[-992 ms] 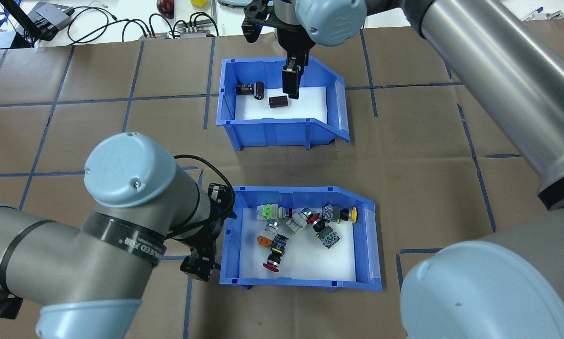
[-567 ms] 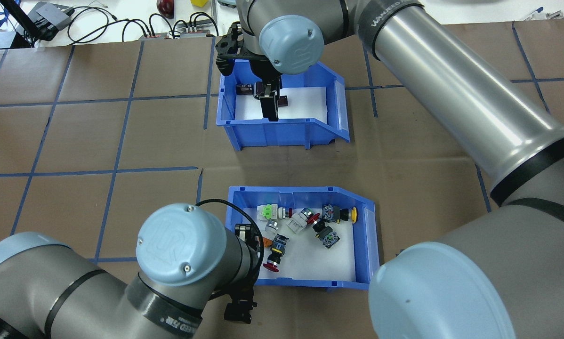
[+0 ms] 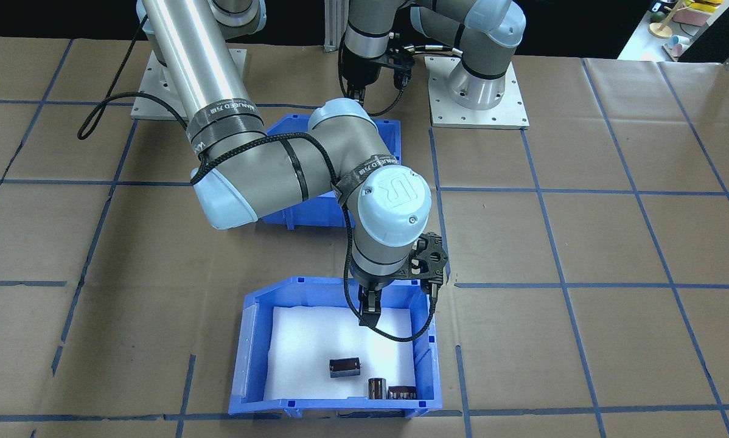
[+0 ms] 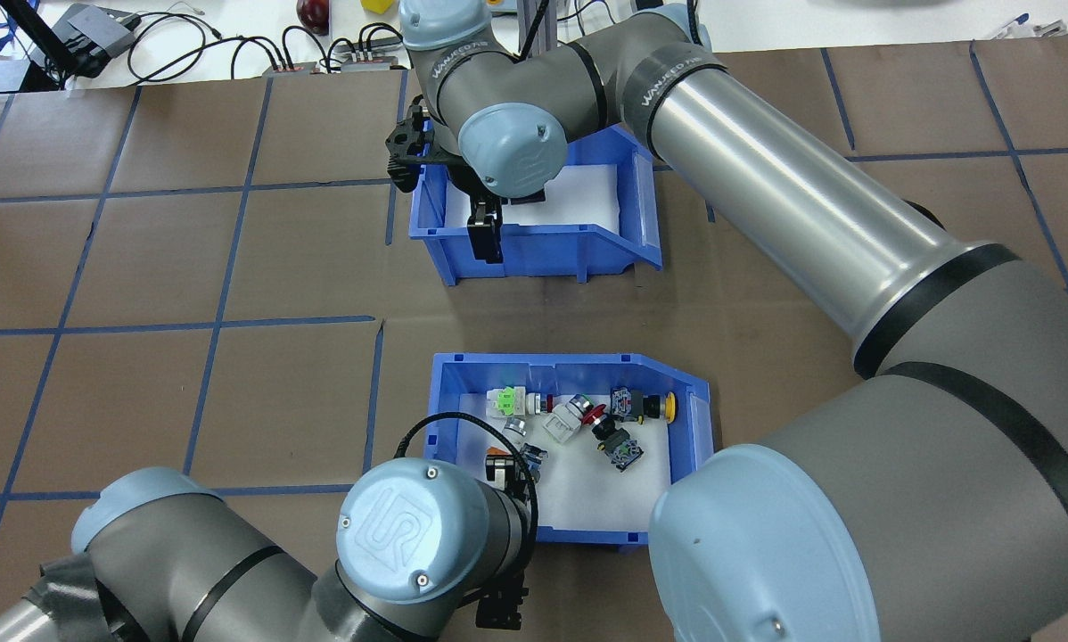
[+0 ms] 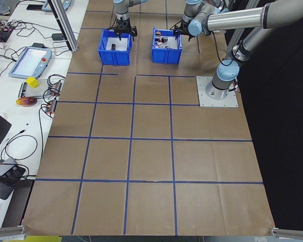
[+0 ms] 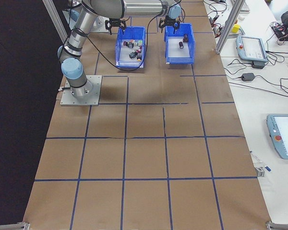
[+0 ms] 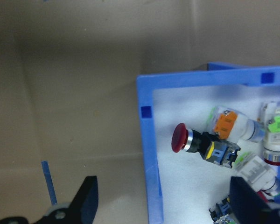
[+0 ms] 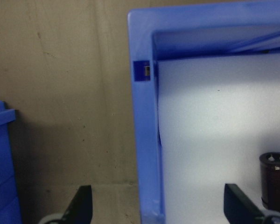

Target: Place button box in front

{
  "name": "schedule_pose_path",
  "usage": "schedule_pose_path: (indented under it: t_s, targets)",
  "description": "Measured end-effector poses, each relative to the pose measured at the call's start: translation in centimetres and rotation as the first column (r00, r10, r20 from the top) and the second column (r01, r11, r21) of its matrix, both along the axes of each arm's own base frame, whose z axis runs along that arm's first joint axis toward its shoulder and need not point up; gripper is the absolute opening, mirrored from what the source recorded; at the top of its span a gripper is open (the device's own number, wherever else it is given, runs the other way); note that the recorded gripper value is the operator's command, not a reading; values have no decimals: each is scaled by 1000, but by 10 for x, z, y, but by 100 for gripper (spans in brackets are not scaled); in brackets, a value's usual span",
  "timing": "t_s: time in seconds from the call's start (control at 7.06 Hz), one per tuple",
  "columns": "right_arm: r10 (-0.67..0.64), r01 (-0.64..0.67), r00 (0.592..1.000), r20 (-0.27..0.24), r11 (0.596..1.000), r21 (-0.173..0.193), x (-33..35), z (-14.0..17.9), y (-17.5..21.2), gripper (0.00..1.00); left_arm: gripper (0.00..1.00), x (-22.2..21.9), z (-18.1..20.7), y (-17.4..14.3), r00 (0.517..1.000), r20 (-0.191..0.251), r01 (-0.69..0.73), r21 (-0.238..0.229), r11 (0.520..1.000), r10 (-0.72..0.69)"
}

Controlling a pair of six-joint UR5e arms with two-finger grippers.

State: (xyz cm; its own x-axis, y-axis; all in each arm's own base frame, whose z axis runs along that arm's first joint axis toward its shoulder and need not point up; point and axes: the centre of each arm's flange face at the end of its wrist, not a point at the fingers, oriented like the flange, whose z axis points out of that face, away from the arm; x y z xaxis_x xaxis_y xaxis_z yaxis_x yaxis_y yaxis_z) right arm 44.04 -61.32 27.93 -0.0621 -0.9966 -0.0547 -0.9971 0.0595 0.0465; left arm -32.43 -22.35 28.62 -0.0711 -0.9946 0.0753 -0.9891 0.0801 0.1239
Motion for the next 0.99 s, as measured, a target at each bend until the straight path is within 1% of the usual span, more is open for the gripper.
schedule_pose_path:
  t_s: [0.14,0.28,0.42,0.57,0.71,0.85,0.99]
  targets:
    - [-1,1,1000,-2,1000,4,-1,-9,1,67,96,-5,-5,0,1000,-2,4,-5,1000,-4]
    - [-2,2,1000,-2,1000,4,-2,-14,2,42,90,-8,-14,-1,1000,4,-8,7,1000,8]
    - [-1,1,1000,-5,1000,3,-3,-16,2,16,65,-12,-24,-2,1000,17,-25,30,999,24]
    - [3,-3,1000,-20,1000,-5,-4,-17,1,6,31,-16,-33,-2,999,30,-30,47,998,29]
    - [8,-8,999,-40,1000,-18,-6,-15,1,5,3,-18,-37,0,999,35,-26,54,998,24]
    - [8,-9,999,-49,999,-34,-8,-8,-1,5,0,-21,-36,1,1000,27,-17,43,999,16]
    - [2,-5,999,-46,998,-57,-13,6,-5,5,0,-22,-33,-1,1000,19,-10,11,1000,10]
